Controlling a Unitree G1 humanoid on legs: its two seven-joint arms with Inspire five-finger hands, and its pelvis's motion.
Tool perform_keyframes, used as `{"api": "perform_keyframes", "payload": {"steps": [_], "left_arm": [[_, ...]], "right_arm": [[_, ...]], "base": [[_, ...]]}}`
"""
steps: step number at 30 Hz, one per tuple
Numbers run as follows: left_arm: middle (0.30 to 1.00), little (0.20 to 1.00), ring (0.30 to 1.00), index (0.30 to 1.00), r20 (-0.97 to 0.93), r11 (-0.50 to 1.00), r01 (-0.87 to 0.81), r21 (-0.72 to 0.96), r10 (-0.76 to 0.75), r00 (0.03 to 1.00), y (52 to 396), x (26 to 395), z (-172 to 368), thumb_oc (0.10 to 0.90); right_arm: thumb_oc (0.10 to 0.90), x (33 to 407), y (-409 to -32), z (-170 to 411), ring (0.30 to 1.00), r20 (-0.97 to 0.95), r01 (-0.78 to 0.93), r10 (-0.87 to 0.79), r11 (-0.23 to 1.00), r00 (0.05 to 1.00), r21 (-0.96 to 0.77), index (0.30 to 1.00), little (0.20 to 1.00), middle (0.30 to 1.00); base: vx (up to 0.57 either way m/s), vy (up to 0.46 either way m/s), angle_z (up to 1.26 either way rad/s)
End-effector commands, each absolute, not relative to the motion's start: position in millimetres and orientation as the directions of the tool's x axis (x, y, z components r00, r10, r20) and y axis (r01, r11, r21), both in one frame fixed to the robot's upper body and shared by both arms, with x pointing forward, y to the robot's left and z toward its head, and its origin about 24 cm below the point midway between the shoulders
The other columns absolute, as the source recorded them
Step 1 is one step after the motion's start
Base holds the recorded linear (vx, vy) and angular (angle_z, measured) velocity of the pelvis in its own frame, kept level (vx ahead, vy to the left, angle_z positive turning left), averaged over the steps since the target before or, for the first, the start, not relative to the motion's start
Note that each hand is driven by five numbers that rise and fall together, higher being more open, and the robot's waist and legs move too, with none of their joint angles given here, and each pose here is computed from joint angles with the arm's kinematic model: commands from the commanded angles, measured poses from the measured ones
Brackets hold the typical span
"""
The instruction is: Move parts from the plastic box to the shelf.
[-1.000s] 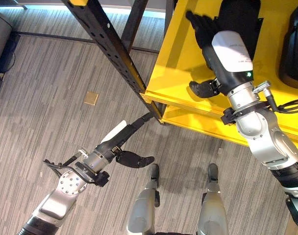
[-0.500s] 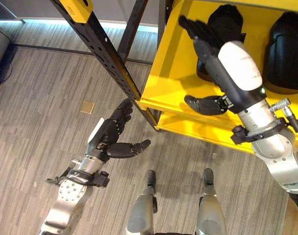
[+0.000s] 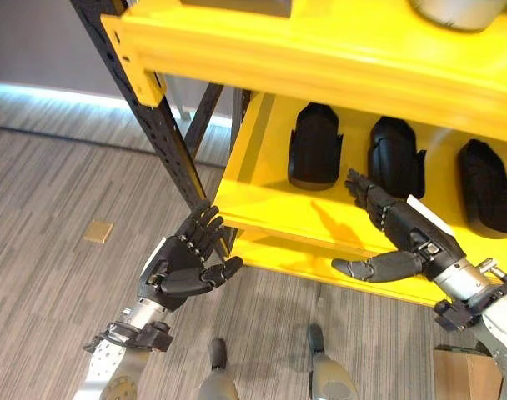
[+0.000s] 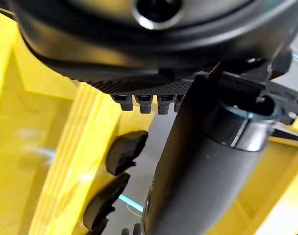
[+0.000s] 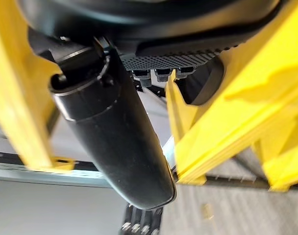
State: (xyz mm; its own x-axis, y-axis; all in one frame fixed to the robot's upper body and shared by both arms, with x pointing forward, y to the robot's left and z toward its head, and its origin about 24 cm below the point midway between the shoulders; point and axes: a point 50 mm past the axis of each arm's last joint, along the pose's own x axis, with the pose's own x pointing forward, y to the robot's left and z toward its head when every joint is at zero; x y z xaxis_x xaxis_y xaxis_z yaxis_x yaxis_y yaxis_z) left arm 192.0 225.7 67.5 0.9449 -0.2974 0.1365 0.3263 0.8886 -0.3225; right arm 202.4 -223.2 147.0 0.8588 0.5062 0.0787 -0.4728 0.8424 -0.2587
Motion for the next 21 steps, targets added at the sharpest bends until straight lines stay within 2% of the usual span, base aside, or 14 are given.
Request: {"api": "perform_keyframes", "payload": {"steps": [1, 6, 9, 16, 21], "left_arm": [[1.000, 1.000, 1.000, 1.000, 0.321, 0.878, 0.393, -0.273, -0.302, 0.898, 235, 189, 94, 0.900], [1.000, 1.000, 1.000, 1.000, 0.327, 0.875, 0.394, -0.282, -0.299, 0.897, 234, 195, 94, 0.900], [1.000, 1.000, 1.000, 1.000, 0.291, 0.882, 0.377, -0.282, -0.296, 0.910, 233, 198, 88, 0.900], [1.000, 1.000, 1.000, 1.000, 0.304, 0.873, 0.408, -0.267, -0.325, 0.895, 229, 199, 88, 0.900], [1.000, 1.000, 1.000, 1.000, 0.338, 0.884, 0.404, -0.234, -0.316, 0.887, 230, 195, 91, 0.900]], "right_arm": [[0.900, 204, -226, 169, 1.000, 0.198, -0.575, 0.595, 0.804, 0.779, -0.153, 1.000, 1.000, 1.000], [0.900, 207, -236, 140, 1.000, 0.113, -0.567, 0.564, 0.824, 0.818, -0.005, 1.000, 1.000, 1.000], [0.900, 204, -240, 118, 1.000, 0.070, -0.567, 0.563, 0.810, 0.823, 0.152, 1.000, 1.000, 1.000], [0.900, 203, -246, 99, 1.000, 0.033, -0.541, 0.547, 0.813, 0.836, 0.215, 1.000, 1.000, 1.000], [0.900, 201, -247, 101, 1.000, 0.082, -0.526, 0.522, 0.817, 0.849, 0.238, 1.000, 1.000, 1.000]], "base": [[-0.03, 0.002, -0.06], [-0.01, 0.001, -0.01], [0.00, -0.001, -0.02], [0.01, -0.003, -0.06], [0.06, -0.010, -0.02]]}}
